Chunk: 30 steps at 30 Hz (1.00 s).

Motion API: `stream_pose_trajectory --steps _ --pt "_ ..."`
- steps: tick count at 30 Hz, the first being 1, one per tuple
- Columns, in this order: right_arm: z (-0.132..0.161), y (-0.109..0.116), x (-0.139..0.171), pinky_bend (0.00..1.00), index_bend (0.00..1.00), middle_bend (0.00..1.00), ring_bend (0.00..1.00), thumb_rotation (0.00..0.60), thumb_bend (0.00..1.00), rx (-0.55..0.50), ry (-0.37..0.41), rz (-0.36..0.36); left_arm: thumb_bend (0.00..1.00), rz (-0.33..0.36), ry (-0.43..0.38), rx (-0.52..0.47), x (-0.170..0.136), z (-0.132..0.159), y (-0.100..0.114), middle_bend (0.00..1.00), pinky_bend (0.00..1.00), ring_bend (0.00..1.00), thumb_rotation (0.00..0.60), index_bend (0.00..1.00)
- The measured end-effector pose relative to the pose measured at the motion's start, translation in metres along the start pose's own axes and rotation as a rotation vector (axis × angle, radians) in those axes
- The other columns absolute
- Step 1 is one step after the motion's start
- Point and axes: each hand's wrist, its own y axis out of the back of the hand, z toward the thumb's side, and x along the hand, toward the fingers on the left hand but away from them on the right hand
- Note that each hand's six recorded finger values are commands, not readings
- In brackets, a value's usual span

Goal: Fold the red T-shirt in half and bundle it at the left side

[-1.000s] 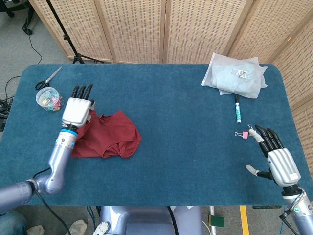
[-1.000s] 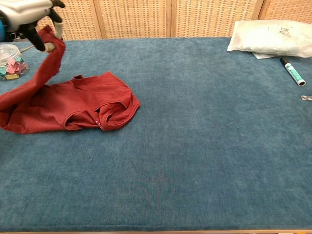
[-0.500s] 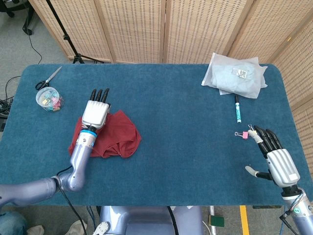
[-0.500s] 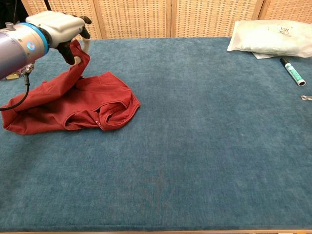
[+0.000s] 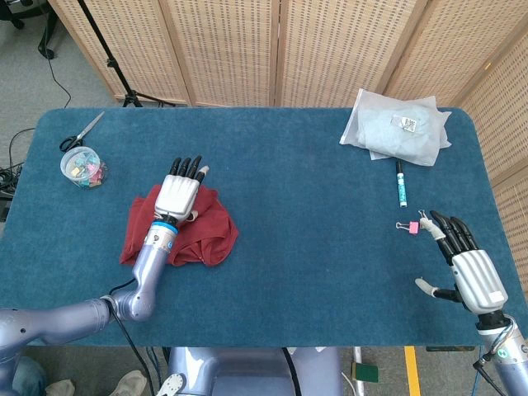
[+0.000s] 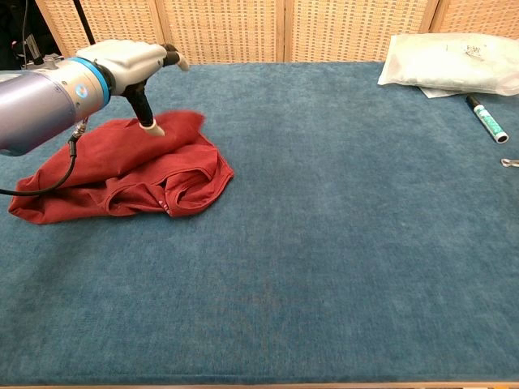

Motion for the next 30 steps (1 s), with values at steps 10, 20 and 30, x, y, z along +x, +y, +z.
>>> stream_pose_trajectory --steps 10,20,30 --pt "0.002 -0.003 0.001 0.0 0.0 0.0 0.0 0.6 0.0 0.012 0.003 0.007 0.0 -0.006 0.06 -0.097 -0.007 -0.047 0.019 0.0 0.0 0.0 0.6 0.05" --pt "0.005 -0.011 -0.001 0.0 0.0 0.0 0.0 0.6 0.0 0.031 0.008 0.025 0.18 -0.122 0.215 -0.218 0.004 -0.108 0.004 0.0 0.0 0.0 0.6 0.24" --pt "-0.002 -0.01 -0.005 0.0 0.0 0.0 0.0 0.6 0.0 0.035 -0.016 0.025 0.36 -0.162 0.277 -0.153 0.026 -0.131 -0.01 0.0 0.0 0.0 0.6 0.33"
